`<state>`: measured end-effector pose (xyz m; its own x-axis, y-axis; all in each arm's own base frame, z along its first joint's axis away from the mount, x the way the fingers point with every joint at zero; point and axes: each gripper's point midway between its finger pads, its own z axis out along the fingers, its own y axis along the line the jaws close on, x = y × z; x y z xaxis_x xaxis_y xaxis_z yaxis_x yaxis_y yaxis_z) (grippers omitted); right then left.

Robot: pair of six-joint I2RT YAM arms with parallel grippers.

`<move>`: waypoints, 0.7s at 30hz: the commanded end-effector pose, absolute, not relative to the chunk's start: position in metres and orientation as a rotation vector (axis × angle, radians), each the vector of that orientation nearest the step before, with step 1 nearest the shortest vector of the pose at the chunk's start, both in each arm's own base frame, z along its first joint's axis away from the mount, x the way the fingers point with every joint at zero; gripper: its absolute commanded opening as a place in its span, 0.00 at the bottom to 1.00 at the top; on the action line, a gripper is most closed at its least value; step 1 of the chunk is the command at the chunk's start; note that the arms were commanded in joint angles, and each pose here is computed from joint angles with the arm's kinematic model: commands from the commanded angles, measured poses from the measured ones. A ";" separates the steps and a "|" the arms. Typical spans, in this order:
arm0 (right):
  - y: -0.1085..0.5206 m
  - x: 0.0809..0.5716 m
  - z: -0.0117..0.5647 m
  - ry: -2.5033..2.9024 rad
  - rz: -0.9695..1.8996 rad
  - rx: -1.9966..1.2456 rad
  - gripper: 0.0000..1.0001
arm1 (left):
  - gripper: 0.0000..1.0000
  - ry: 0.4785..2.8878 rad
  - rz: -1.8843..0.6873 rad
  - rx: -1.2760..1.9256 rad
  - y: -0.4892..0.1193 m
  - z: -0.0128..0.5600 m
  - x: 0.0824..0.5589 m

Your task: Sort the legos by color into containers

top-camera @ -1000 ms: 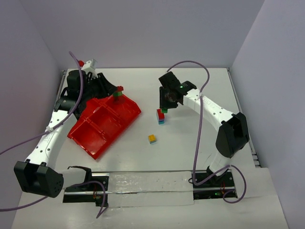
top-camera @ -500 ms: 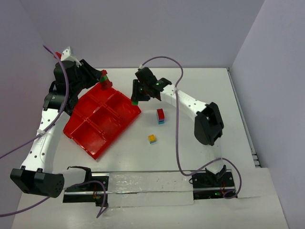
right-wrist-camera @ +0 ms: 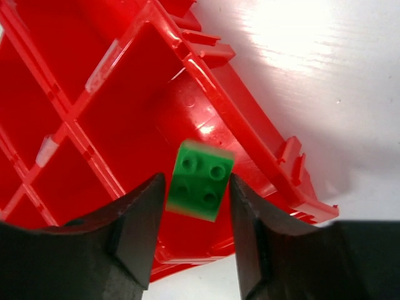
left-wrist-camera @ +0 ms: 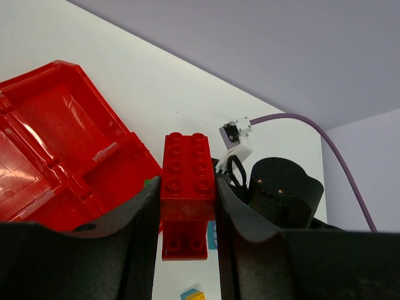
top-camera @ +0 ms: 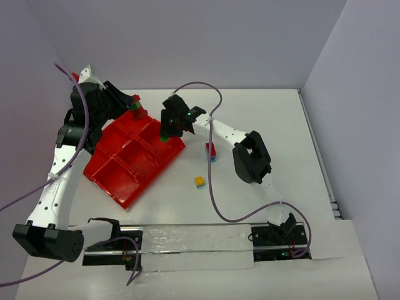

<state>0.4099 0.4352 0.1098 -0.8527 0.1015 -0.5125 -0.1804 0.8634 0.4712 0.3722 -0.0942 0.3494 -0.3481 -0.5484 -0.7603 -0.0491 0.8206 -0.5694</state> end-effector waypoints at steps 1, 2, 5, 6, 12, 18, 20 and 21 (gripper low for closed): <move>0.446 0.416 0.168 2.365 0.787 -0.073 0.58 | 0.00 1.819 -0.563 -0.449 -0.091 0.364 0.368; 0.447 0.416 0.168 2.363 0.785 -0.073 0.58 | 0.00 1.819 -0.563 -0.449 -0.091 0.363 0.368; 0.441 0.413 0.192 2.324 0.794 -0.091 0.66 | 0.00 1.820 -0.553 -0.441 -0.091 0.361 0.371; 0.439 0.411 0.199 2.317 0.793 -0.102 0.66 | 0.00 1.823 -0.541 -0.436 -0.090 0.360 0.374; 0.395 0.391 0.246 2.251 0.839 -0.141 0.64 | 0.00 1.832 -0.586 -0.348 -0.092 0.365 0.382; 0.344 0.335 0.299 1.991 1.221 -0.330 0.67 | 0.00 1.877 -0.901 -0.084 -0.138 0.363 0.380; 0.337 0.320 0.317 1.935 1.253 -0.415 0.72 | 0.00 1.850 -1.047 -0.006 -0.157 0.368 0.375; 0.336 0.314 0.325 1.916 1.257 -0.454 0.76 | 0.00 1.840 -1.121 0.028 -0.165 0.370 0.372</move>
<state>0.3418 0.3234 0.2532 -0.7613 0.1646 -0.6272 -0.3885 0.6586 0.6445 0.3861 -0.1171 0.3271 -0.5066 -0.4769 -0.7182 0.1400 0.7765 -0.6144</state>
